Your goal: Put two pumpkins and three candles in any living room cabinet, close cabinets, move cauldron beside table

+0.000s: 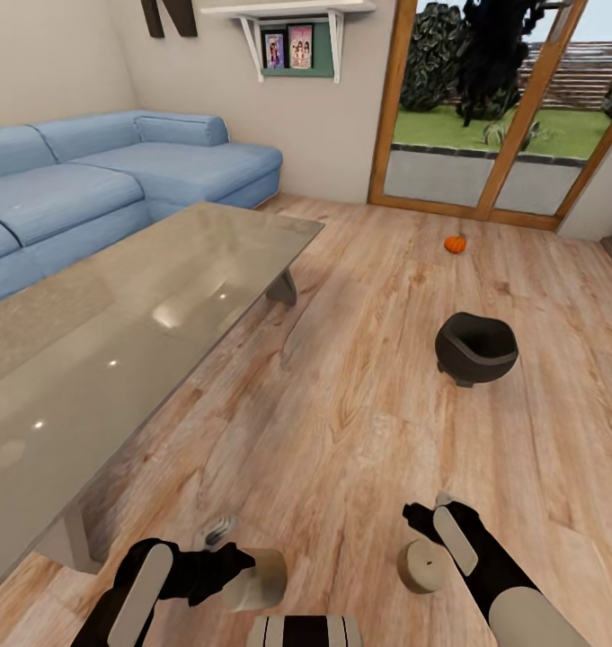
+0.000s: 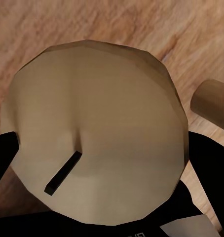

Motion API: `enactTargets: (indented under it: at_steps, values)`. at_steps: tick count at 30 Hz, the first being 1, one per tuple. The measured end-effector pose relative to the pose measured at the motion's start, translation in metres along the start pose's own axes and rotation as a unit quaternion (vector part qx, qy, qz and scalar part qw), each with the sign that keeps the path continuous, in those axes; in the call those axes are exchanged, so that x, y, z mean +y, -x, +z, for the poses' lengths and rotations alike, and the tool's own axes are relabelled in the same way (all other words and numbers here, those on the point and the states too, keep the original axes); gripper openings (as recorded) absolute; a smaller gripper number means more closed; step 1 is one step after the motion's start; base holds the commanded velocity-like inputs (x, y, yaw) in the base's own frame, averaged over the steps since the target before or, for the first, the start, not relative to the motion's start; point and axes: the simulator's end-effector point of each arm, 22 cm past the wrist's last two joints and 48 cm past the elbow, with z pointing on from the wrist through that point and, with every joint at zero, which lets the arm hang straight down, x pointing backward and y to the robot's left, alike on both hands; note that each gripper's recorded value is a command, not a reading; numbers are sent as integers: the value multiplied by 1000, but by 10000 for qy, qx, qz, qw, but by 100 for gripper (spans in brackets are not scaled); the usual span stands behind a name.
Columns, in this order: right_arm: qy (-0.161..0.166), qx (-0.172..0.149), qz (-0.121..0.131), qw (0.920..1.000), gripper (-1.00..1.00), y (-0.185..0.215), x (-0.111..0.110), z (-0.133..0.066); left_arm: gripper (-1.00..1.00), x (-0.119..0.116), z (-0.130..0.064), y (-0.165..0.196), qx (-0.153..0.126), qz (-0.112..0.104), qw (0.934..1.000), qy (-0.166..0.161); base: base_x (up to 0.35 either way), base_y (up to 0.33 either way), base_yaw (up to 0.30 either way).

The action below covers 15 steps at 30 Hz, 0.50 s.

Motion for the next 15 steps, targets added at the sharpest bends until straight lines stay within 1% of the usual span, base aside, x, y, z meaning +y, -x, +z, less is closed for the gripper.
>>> enactTargets:
  at_steps: [3, 5, 9, 11, 15]
  values:
    - [-24, 45, 0, 10000, 100, -3, -2, 1, -100, 2, -1, 1, -4, -10, 10000, -2, 8, 0, 0]
    - [-35, 76, -7, 10000, 100, -5, -3, 2, -100, -2, -3, 3, -18, -35, 9999, -138, 2, 0, 0]
    - [-85, 208, -37, 9997, 100, -13, -7, 8, -100, -15, 0, 4, -21, -75, 9987, -512, 0, 0, 0]
    - [-101, 252, -51, 9996, 100, -14, -7, 11, -100, -15, 1, 4, -14, -78, 9985, -543, 0, 0, 0]
    - [-165, 339, -58, 9993, 100, -19, -10, 17, -100, -26, -2, 11, -88, -36, 9972, -748, 0, 0, 0]
